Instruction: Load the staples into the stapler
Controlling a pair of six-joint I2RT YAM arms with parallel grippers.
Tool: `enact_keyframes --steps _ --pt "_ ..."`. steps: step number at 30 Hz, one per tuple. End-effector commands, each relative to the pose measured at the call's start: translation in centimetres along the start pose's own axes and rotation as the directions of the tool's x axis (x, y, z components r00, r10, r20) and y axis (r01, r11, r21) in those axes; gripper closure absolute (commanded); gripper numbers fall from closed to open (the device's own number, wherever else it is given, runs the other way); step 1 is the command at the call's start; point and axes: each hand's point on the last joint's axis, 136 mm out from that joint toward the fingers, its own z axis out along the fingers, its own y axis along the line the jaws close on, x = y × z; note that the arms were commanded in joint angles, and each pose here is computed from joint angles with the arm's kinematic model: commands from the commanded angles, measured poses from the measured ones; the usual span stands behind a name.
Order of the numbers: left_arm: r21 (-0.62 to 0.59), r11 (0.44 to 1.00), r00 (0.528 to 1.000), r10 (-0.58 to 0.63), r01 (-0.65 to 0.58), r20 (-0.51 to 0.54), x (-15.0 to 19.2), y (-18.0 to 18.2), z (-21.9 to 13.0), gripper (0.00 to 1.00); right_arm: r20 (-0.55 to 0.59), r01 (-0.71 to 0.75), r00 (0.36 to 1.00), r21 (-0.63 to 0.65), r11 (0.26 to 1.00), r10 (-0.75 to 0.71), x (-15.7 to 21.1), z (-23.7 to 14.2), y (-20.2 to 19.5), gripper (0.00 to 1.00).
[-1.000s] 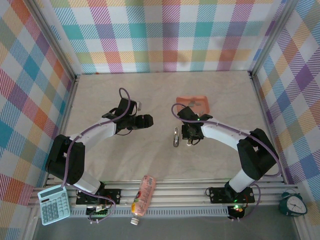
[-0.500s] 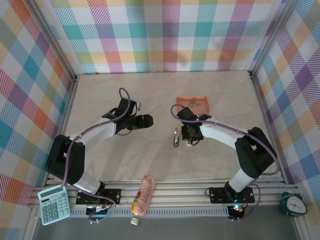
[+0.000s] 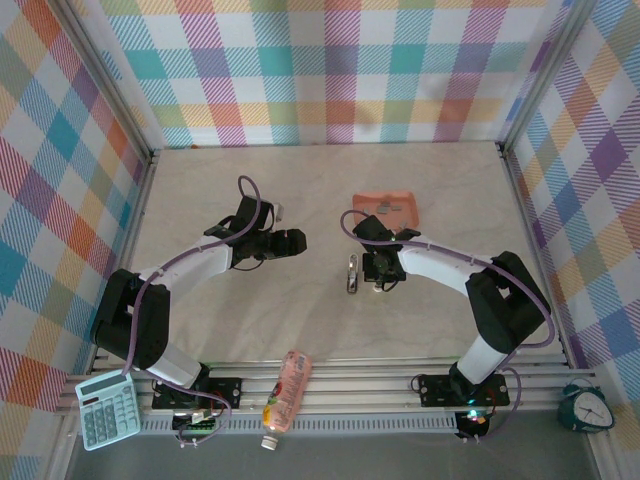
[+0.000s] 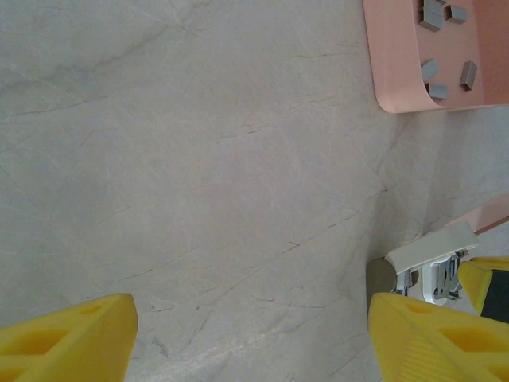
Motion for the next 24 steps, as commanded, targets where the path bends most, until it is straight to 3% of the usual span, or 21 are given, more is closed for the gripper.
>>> enact_keyframes --steps 1,13,24 --pt "0.009 1.000 1.000 -0.001 0.000 0.006 -0.4 0.0 -0.1 0.24 0.000 0.006 1.000 -0.019 1.000 -0.006 -0.5 0.0 0.6 0.87" --pt "0.012 1.000 1.000 0.002 -0.002 0.005 -0.4 -0.1 -0.1 0.24 -0.019 0.005 1.000 -0.016 1.000 -0.005 -0.1 0.4 0.6 0.86" --pt "0.013 1.000 1.000 0.003 -0.003 0.008 -0.4 -0.2 -0.2 0.24 0.035 0.001 0.999 -0.026 1.000 0.000 -1.4 -2.1 0.5 0.71"
